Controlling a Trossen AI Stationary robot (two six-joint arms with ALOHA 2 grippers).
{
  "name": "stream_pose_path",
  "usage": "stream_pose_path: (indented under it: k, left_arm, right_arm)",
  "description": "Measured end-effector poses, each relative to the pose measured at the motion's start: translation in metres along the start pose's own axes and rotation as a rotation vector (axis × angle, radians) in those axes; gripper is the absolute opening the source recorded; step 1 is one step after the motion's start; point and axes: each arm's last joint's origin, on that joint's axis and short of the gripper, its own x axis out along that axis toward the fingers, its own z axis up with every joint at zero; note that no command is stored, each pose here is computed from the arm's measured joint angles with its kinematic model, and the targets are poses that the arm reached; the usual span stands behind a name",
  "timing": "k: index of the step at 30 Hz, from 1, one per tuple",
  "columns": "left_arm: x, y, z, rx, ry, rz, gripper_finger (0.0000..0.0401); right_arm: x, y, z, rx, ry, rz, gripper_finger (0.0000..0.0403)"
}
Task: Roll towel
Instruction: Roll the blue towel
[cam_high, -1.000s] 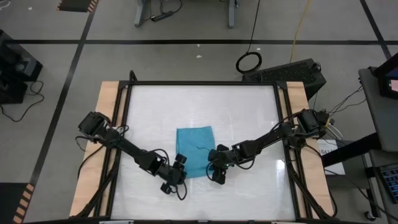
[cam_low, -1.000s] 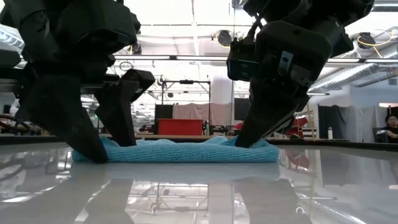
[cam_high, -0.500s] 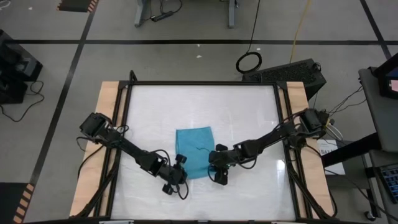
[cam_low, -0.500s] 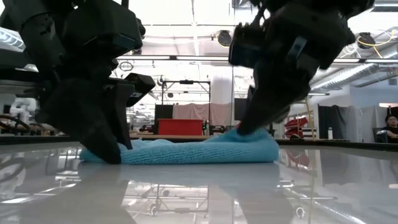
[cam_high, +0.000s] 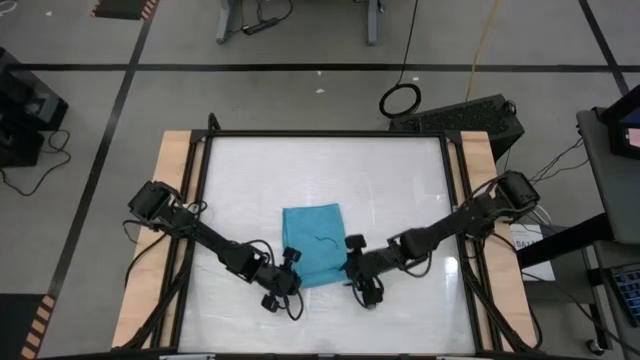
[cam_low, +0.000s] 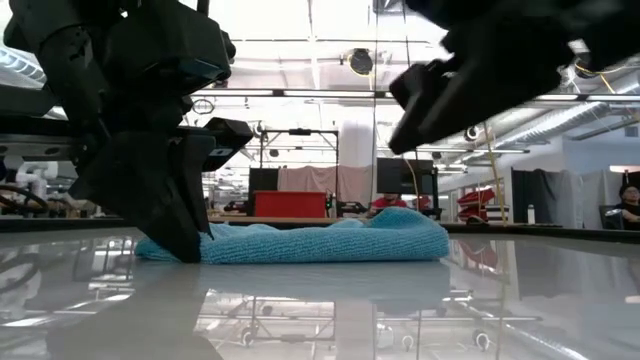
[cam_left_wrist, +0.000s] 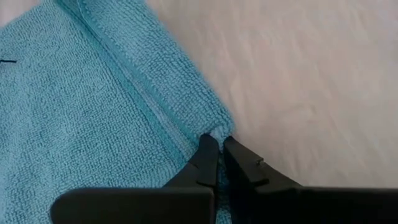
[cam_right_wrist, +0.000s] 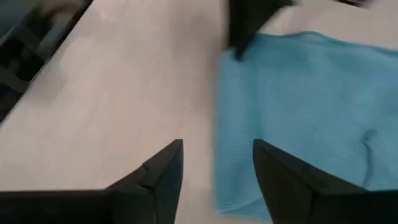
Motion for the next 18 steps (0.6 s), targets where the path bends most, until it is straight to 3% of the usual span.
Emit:
stream_pose_path:
  k: [8,18]
  left_arm:
    - [0.000,0.000,0.000,-0.001,0.001,-0.009,0.0014]
    - [0.001,0.004,0.000,-0.011,0.000,-0.029,0.0014]
  right_arm:
    - [0.024,0.024,-0.022,-0.322,0.095,-0.098,0.0177]
    - [0.033,0.022,-0.029,-0.454,0.138,-0.212,0.0163]
